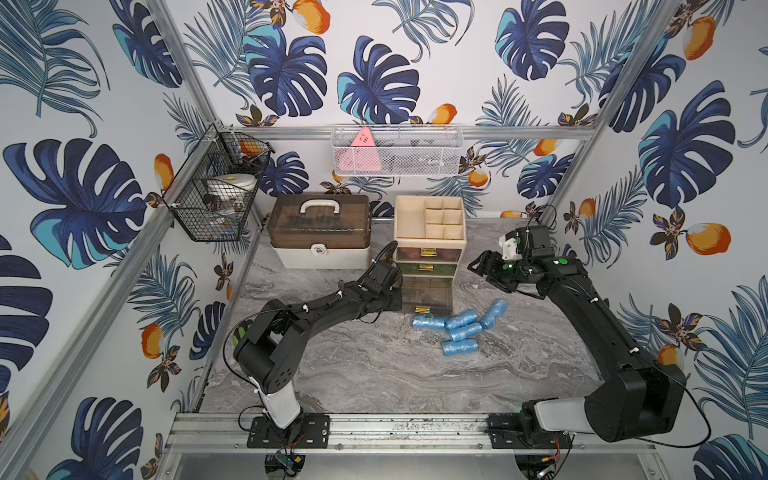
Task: Sort the rolls of trash bags by color and place them into the drawer
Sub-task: Adjust the storage box at the center of the board, then pick up the roll of trash bags from the center of the board.
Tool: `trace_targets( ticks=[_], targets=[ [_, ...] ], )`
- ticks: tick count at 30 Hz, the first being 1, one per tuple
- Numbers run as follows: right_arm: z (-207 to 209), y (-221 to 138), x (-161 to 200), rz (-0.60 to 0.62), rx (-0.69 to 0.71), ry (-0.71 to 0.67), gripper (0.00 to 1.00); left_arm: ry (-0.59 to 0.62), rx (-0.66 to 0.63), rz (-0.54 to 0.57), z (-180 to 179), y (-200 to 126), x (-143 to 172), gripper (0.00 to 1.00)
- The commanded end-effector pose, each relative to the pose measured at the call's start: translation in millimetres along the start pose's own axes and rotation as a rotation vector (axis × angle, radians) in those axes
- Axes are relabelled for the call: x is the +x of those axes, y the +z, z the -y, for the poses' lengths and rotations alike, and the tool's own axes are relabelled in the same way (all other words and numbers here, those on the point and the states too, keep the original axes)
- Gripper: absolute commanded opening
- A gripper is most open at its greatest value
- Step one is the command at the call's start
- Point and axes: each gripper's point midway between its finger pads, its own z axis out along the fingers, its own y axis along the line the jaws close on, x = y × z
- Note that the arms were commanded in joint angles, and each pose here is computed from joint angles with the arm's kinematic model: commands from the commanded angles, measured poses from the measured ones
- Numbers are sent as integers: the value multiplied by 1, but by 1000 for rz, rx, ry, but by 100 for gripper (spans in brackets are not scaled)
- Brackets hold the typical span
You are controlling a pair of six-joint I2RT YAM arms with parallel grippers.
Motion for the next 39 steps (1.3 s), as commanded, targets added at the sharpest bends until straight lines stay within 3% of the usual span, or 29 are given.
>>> trace_targets(
  ticks=[1, 10, 17, 24, 32, 39],
  targets=[
    [30, 11, 1, 6, 95, 15, 75, 20, 53, -35, 17, -1, 12, 36],
    [109, 57, 21, -118, 241, 155, 74, 42, 102, -63, 35, -2, 26, 35],
    [131, 72, 39, -161, 295, 163, 74, 35, 67, 0, 26, -7, -4, 35],
    [143, 80, 49, -193, 326, 169, 73, 4, 25, 47, 10, 3, -35, 43],
    [155, 88, 59, -219, 354, 167, 70, -1, 30, 57, 11, 6, -42, 45],
    [160, 93, 64, -220, 352, 175, 57, -5, 58, 80, 15, -11, -43, 45]
  ],
)
